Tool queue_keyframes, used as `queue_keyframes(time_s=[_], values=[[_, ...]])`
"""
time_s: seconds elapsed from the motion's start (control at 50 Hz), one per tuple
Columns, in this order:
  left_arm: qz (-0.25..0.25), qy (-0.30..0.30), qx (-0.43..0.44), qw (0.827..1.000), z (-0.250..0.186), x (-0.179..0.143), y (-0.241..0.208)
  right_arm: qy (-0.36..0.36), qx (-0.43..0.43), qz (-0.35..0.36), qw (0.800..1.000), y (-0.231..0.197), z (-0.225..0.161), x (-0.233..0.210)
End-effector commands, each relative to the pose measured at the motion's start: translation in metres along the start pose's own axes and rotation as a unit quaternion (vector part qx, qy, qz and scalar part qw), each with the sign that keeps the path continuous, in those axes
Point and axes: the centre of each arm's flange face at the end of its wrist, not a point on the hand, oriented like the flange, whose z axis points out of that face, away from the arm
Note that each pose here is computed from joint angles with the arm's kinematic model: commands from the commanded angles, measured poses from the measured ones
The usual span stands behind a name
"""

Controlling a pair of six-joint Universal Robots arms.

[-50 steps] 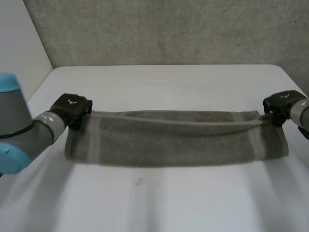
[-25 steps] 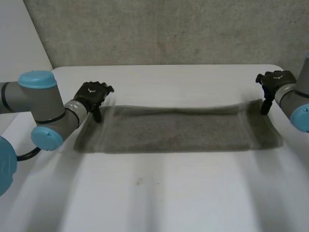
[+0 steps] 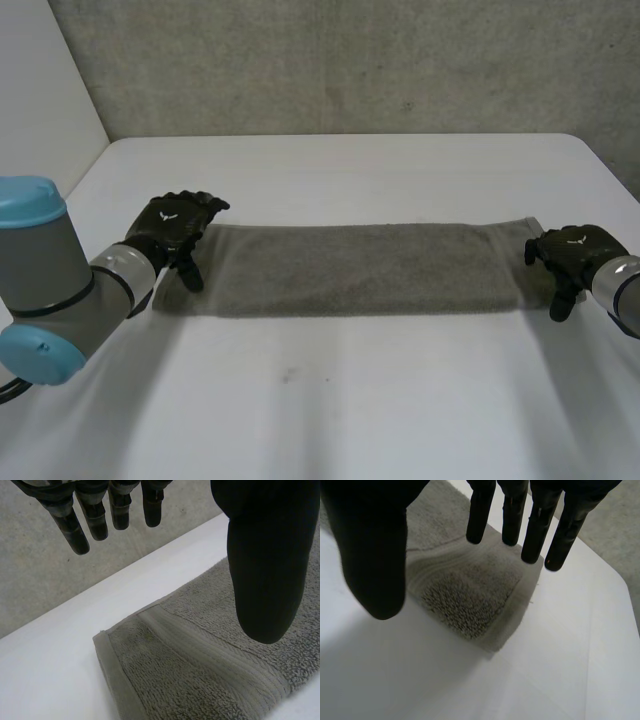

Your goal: Fold the towel.

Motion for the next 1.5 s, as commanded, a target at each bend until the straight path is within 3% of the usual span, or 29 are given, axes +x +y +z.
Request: queue_keyframes(time_s=[0.02, 0.38, 0.54, 0.62, 0.72, 0.8, 0.84, 0.86, 0.9, 0.92, 0.94, 0.96, 1.0, 1.02, 1.06, 1.08, 1.16, 1.22, 1.34, 1.4, 1.44, 1.5], values=[[0.000, 0.000, 0.003, 1.000, 0.000, 0.002, 0.005, 0.023, 0.020, 0.002, 1.000, 0.016, 0.020, 0.005], [-0.001, 0.002, 0.000, 1.000, -0.002, 0.004, 0.007, 0.055, 0.030, 0.006, 0.998, 0.024, 0.032, 0.022], [-0.001, 0.002, 0.000, 1.000, -0.005, 0.005, 0.006, 0.112, 0.008, 0.017, 0.994, 0.039, 0.037, 0.069], [-0.001, 0.001, -0.001, 1.000, -0.006, 0.004, 0.006, 0.181, -0.013, -0.011, 0.983, 0.051, 0.032, 0.128], [-0.001, 0.000, 0.000, 1.000, -0.007, 0.004, 0.006, 0.190, -0.006, -0.030, 0.981, 0.033, 0.030, 0.144], [-0.001, -0.001, 0.000, 1.000, -0.007, 0.004, 0.006, 0.165, 0.048, -0.023, 0.985, -0.012, 0.026, 0.121], [-0.001, 0.001, 0.001, 1.000, -0.008, 0.004, 0.005, 0.118, 0.121, -0.021, 0.985, -0.066, 0.018, 0.075], [-0.001, 0.001, 0.001, 1.000, -0.008, 0.004, 0.005, 0.117, 0.121, -0.021, 0.985, -0.066, 0.018, 0.075], [-0.001, -0.002, 0.006, 1.000, -0.009, 0.003, 0.001, 0.052, 0.186, -0.029, 0.981, -0.109, 0.006, 0.013], [-0.001, -0.002, 0.006, 1.000, -0.009, 0.003, 0.001, 0.052, 0.187, -0.029, 0.981, -0.109, 0.006, 0.013], [-0.002, -0.004, 0.011, 1.000, -0.010, 0.002, -0.003, 0.017, 0.212, -0.039, 0.976, -0.126, -0.001, -0.022], [-0.002, -0.004, 0.011, 1.000, -0.010, 0.002, -0.003, 0.016, 0.213, -0.039, 0.976, -0.126, -0.001, -0.022], [-0.010, -0.005, 0.016, 1.000, -0.011, 0.001, -0.006, -0.065, 0.247, -0.062, 0.965, -0.144, -0.017, -0.098], [-0.010, -0.005, 0.016, 1.000, -0.011, 0.001, -0.006, -0.066, 0.248, -0.062, 0.965, -0.144, -0.017, -0.098], [-0.019, -0.005, 0.013, 1.000, -0.012, 0.002, -0.004, -0.148, 0.265, -0.088, 0.949, -0.144, -0.040, -0.173], [-0.019, -0.005, 0.013, 1.000, -0.012, 0.002, -0.004, -0.149, 0.265, -0.088, 0.949, -0.144, -0.041, -0.174], [-0.026, -0.005, 0.012, 1.000, -0.013, 0.002, -0.004, -0.232, 0.240, -0.118, 0.935, -0.113, -0.057, -0.244], [-0.026, -0.004, 0.009, 1.000, -0.014, 0.002, -0.002, -0.265, 0.202, -0.135, 0.933, -0.088, -0.061, -0.267], [-0.026, -0.003, 0.008, 1.000, -0.014, 0.003, -0.002, -0.275, 0.168, -0.137, 0.936, -0.079, -0.063, -0.266], [-0.026, -0.004, 0.010, 1.000, -0.014, 0.002, -0.002, -0.269, 0.179, -0.119, 0.939, -0.092, -0.071, -0.256], [-0.026, -0.003, 0.010, 1.000, -0.014, 0.003, -0.003, -0.237, 0.181, -0.070, 0.952, -0.108, -0.067, -0.219], [-0.025, -0.002, 0.011, 1.000, -0.014, 0.004, -0.003, -0.221, 0.178, -0.041, 0.958, -0.111, -0.065, -0.199]])
